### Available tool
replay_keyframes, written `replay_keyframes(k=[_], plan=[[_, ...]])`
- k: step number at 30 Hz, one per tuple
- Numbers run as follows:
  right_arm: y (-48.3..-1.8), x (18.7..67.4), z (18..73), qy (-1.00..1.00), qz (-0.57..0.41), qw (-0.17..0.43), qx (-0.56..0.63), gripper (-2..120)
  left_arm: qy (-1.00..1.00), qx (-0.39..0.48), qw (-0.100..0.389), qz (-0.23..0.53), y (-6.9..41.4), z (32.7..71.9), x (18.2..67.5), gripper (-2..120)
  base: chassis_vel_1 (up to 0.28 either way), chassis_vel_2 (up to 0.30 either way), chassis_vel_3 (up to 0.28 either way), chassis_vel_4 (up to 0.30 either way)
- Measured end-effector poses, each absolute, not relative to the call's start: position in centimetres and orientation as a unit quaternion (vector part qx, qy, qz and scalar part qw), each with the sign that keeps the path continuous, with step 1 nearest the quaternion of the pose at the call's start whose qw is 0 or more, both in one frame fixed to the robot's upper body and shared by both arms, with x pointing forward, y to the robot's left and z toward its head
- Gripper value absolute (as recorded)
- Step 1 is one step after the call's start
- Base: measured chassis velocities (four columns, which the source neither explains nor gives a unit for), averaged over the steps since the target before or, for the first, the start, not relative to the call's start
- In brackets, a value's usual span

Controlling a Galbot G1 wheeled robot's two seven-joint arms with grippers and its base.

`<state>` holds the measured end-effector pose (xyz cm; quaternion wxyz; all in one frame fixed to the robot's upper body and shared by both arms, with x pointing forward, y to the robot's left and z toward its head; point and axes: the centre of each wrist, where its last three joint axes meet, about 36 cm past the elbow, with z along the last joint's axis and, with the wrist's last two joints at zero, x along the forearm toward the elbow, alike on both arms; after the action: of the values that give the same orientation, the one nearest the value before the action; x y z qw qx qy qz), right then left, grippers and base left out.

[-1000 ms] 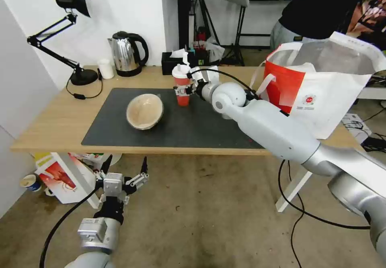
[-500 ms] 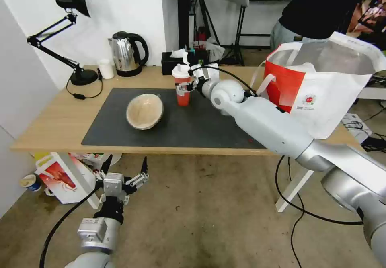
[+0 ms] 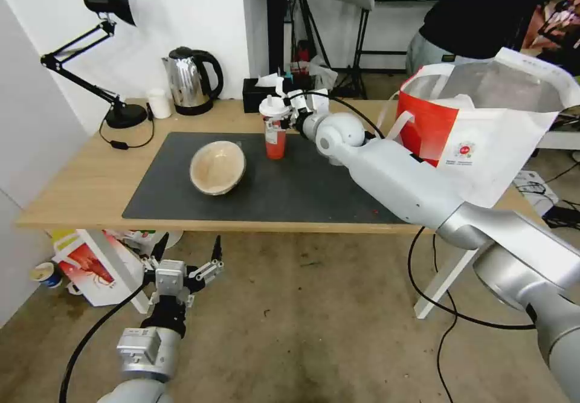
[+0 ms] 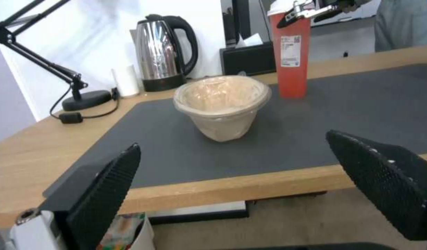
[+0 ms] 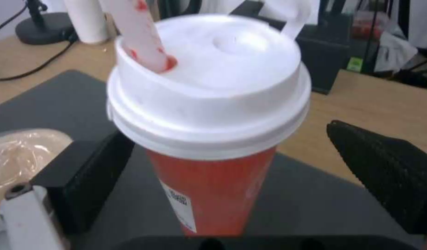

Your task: Pick up the trash from the table and place it into the takeout bag.

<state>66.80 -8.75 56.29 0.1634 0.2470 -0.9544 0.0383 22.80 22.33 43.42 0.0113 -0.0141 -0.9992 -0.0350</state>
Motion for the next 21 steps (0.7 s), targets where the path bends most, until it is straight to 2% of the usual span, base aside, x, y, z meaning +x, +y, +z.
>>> replay_keyframes(k=[21], plan=[[-7.4, 67.3, 54.5, -0.951, 0.030, 0.172, 0.257, 100, -0.999, -0.014, 0.011, -0.035, 22.3, 43.4, 22.8, 100, 0.000, 0.000, 0.000, 0.000]])
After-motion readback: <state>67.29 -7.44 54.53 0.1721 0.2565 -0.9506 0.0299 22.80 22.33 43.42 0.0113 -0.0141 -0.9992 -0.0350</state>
